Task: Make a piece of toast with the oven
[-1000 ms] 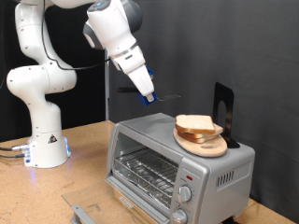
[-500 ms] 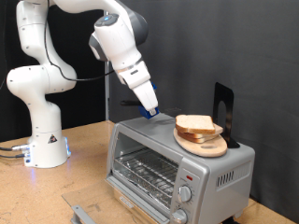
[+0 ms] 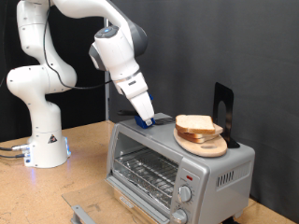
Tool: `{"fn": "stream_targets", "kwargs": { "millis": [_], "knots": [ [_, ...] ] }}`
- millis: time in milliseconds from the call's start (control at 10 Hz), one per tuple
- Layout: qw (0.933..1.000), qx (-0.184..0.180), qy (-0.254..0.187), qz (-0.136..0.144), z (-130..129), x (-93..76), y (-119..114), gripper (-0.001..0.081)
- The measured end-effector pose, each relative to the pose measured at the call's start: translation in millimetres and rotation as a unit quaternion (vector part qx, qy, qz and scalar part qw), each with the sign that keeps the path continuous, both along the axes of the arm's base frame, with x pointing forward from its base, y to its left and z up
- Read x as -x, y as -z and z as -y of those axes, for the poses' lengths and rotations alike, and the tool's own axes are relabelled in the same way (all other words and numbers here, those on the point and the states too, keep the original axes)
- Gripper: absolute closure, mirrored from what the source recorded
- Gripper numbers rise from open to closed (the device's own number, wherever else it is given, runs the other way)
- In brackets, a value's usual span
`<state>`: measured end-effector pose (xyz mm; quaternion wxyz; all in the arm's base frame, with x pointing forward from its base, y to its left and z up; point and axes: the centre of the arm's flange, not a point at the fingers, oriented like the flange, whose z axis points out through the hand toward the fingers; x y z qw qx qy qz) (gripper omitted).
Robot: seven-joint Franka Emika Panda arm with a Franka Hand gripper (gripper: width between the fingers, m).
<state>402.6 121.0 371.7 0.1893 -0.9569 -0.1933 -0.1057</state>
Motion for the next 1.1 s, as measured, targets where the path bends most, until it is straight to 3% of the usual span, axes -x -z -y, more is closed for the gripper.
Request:
{"fn": "stream_targets", "kwargs": {
  "millis": [100,200,300,400,1100],
  "knots": [
    [1.0,-0.002,0.001,0.001,-1,0.1,0,0.0365],
    [1.0,-0.002,0.001,0.001,-1,0.6,1,0.0188],
    [1.0,-0.005,0.002,-0.001,-2,1.3,1,0.0188],
    [1.0,-0.007,0.003,-0.001,-4,1.6,1,0.0132],
    [0.9999,-0.01,-0.001,0.01,-13,-2.7,-8,0.0124]
  ]
}}
